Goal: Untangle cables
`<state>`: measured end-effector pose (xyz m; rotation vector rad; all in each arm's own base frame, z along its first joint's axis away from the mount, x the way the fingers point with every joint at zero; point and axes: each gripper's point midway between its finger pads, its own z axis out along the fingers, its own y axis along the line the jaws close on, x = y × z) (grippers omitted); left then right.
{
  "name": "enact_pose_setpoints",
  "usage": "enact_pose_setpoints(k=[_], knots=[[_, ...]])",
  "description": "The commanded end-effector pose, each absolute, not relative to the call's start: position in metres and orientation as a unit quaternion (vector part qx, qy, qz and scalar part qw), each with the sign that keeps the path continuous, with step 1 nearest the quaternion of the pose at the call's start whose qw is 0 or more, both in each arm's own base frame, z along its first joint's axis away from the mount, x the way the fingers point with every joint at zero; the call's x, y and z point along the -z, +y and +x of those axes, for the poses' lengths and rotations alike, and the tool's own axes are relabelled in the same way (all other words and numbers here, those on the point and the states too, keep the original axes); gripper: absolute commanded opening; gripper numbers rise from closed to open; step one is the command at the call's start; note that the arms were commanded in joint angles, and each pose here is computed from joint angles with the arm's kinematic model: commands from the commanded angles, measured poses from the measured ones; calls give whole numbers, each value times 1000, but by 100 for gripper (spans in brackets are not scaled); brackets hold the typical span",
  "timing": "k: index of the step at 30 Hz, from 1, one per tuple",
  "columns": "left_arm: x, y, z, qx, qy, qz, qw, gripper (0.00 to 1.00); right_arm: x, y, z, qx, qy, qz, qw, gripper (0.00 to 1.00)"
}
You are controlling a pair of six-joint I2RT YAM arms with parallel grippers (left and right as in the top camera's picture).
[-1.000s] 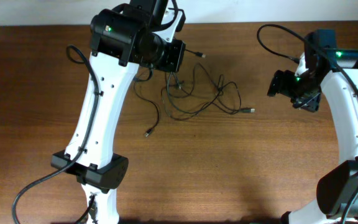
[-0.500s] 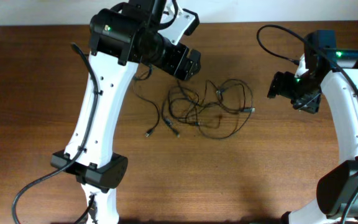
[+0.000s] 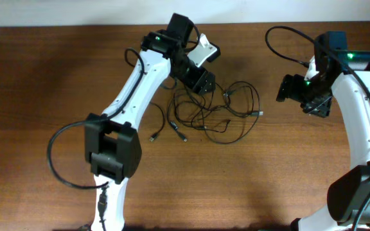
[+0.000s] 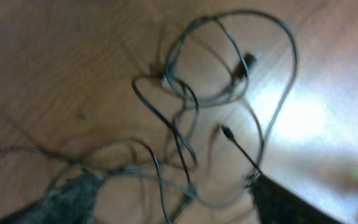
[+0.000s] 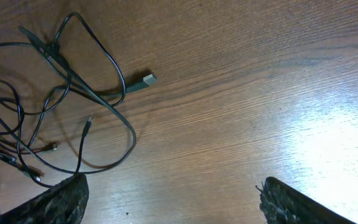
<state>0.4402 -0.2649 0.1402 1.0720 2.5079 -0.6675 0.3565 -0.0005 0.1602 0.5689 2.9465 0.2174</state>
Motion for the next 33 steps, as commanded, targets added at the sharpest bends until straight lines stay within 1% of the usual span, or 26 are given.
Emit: enact_pose_setpoints(k=[1, 3, 5, 6, 7, 8, 9, 10, 12, 15, 19, 21, 23, 25, 29, 30, 31, 33], knots=[[-89, -275, 441, 256, 896, 342, 120, 72, -159, 2, 356, -75, 979, 181, 64, 89], [-63, -292, 436, 261, 897, 343, 102, 65, -159, 2, 356, -75, 978, 182, 64, 89], [-54, -303, 432, 262, 893, 352, 97, 35, -159, 2, 356, -74, 978, 182, 64, 89], [-55, -303, 433, 262, 895, 348, 100, 17, -159, 2, 357, -75, 978, 181, 65, 89], [-56, -303, 437, 264, 899, 334, 102, 3, -159, 2, 357, -75, 978, 181, 67, 89], [-60, -303, 442, 266, 902, 322, 107, 0, -159, 2, 358, -75, 978, 181, 68, 89], [-70, -303, 446, 267, 901, 320, 116, 0, -159, 2, 358, -75, 978, 181, 68, 89], [-91, -302, 451, 269, 899, 320, 132, 0, -159, 2, 358, -75, 978, 181, 68, 89], [-152, -300, 449, 272, 890, 326, 168, 0, -159, 2, 358, -75, 978, 181, 68, 89], [-235, -296, 426, 277, 871, 341, 219, 0, -159, 2, 359, -75, 978, 181, 70, 90], [-308, -281, 398, 278, 850, 349, 281, 0, -160, 3, 360, -80, 978, 180, 72, 90], [-336, -276, 387, 279, 838, 353, 310, 0, -162, 15, 365, -115, 978, 157, 77, 89], [-353, -273, 381, 279, 829, 355, 330, 0, -166, 26, 369, -149, 975, 145, 84, 89], [-382, -268, 372, 279, 812, 359, 367, 0, -170, 35, 375, -178, 970, 139, 93, 89], [-429, -250, 364, 247, 788, 349, 443, 0, -173, 42, 376, -197, 967, 135, 92, 89], [-444, -242, 362, 231, 782, 342, 467, 0, -183, 62, 380, -254, 958, 70, 110, 89], [-453, -237, 359, 222, 778, 336, 482, 0, -191, 78, 382, -288, 949, 18, 126, 89], [-458, -234, 356, 218, 776, 334, 489, 0, -203, 106, 384, -328, 932, -44, 146, 89]])
